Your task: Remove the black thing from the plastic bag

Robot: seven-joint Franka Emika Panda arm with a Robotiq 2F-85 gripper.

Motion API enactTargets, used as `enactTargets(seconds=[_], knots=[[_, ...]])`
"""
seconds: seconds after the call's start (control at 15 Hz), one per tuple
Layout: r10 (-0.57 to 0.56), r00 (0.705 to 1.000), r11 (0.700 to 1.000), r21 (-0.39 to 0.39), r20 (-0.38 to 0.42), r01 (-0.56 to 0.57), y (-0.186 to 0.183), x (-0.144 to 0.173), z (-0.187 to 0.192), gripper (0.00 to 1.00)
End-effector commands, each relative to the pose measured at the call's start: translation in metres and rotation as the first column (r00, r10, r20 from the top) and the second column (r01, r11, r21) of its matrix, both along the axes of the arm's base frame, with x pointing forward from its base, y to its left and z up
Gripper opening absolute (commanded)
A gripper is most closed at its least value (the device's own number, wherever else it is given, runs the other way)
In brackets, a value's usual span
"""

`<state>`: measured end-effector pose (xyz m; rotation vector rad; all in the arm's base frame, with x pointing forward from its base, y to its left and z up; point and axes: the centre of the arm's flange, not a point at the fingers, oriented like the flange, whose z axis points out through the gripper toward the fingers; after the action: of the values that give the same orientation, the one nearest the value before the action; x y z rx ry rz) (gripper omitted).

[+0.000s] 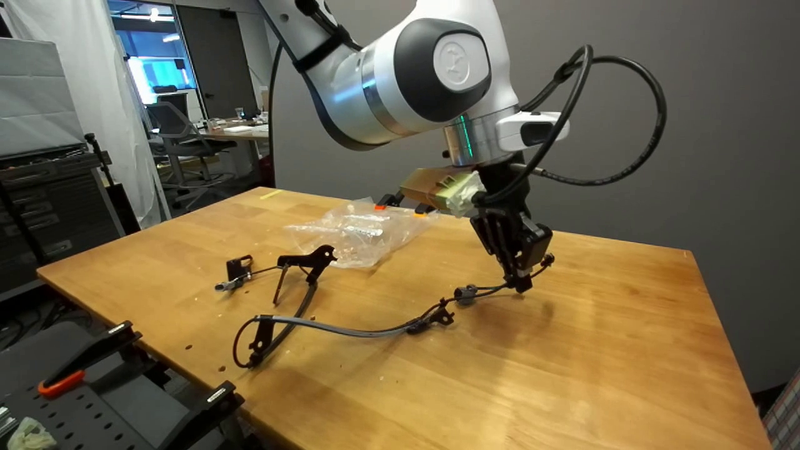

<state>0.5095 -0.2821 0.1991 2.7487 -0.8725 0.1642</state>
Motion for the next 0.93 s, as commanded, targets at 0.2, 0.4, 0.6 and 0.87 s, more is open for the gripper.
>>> enactTargets(seconds=[0.2,0.4,0.6,0.87], knots=[[0.005,0.999,1.0,-0.022,-0.048,-0.006,-0.016,0.001,-0.008,0.63],[0.01,0.999,0.998,-0.059,-0.044,-0.013,-0.009,-0.004,0.01,0.87],[0.011,1.0,0.996,-0.093,0.006,-0.01,0.004,-0.007,0.038,1.0],[-0.032,0.985,0.996,-0.072,0.172,0.045,0.023,-0.003,0.086,1.0]])
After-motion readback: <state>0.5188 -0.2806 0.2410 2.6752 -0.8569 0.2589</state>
